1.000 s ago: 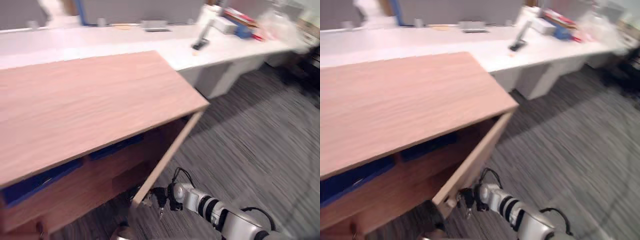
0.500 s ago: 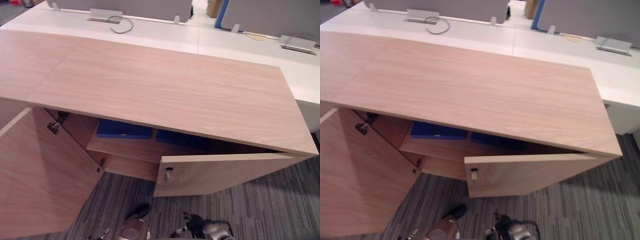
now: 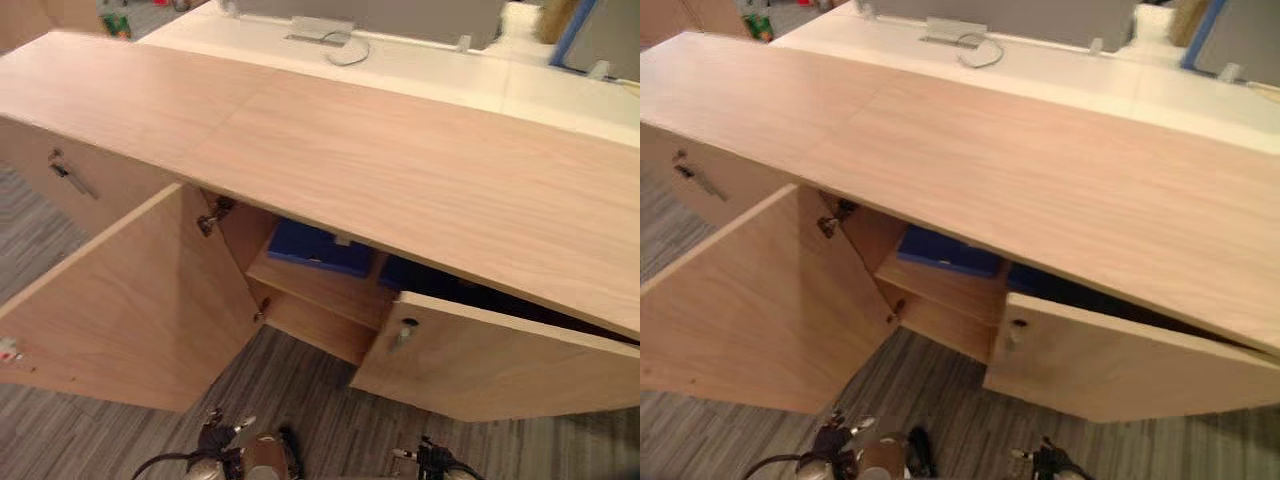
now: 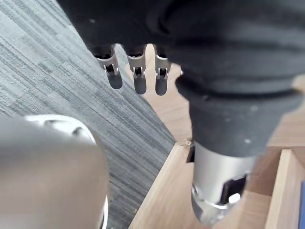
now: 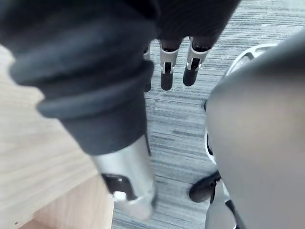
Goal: Walk over to the cabinet, pick up the folder, carry it to the office cabinet, place the folder inside the office cabinet, then close the office cabinet door
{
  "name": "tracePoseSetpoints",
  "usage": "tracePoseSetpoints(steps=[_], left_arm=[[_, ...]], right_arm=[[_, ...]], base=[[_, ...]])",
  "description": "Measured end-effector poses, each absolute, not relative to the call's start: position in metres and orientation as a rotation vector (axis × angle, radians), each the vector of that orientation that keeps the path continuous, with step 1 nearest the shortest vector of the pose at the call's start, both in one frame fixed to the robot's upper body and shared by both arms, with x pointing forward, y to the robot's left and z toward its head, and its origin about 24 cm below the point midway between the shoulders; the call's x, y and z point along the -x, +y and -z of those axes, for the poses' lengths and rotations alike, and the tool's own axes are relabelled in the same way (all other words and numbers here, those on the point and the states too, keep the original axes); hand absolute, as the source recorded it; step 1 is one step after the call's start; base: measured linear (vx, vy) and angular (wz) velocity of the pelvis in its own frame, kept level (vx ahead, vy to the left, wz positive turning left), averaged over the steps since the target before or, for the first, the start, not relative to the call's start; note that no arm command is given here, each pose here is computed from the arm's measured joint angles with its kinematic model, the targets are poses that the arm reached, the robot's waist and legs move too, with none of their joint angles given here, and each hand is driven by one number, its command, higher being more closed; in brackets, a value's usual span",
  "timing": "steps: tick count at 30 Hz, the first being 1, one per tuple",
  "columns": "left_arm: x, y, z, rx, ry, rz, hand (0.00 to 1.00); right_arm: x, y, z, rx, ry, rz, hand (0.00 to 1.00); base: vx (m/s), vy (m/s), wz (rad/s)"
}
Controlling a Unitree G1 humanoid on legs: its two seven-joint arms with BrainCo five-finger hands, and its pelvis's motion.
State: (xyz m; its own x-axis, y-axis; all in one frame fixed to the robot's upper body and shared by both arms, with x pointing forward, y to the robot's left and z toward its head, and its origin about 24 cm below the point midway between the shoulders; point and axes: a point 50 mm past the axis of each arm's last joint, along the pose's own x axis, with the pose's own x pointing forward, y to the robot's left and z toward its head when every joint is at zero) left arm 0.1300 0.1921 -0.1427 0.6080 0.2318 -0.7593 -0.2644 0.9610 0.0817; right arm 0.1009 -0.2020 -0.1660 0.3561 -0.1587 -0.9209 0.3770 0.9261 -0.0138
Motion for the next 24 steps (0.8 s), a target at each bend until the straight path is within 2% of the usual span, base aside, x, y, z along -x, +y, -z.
tracePoseSetpoints(steps=[5,8,15,18,24], left_arm=[[-0.13,0.184,0.145,0.146,0.878,-0.31,0.0],[-0.12,0.185,0.147,0.222,0.895,-0.353,0.0],[-0.134,0.182,0.135,0.503,0.764,-0.481,0.0],[-0.138,0.196,0.123,0.572,0.662,-0.566,0.0],[-0.144,0.25,0.096,0.511,0.483,-0.743,0.0]], right_arm=[[-0.095,-0.206,0.167,-0.344,1.14,0.48,0.0],[-0.087,-0.208,0.168,-0.397,1.138,0.535,0.0],[-0.077,-0.209,0.17,-0.44,1.137,0.58,0.0],[-0.075,-0.21,0.169,-0.437,1.134,0.577,0.0],[-0.077,-0.206,0.17,-0.454,1.129,0.552,0.0]], base=[[0.0,0.071,1.19],[0.01,0.066,0.46],[-0.03,0.047,0.27],[0.03,0.042,0.18],[0.03,0.011,0.14]])
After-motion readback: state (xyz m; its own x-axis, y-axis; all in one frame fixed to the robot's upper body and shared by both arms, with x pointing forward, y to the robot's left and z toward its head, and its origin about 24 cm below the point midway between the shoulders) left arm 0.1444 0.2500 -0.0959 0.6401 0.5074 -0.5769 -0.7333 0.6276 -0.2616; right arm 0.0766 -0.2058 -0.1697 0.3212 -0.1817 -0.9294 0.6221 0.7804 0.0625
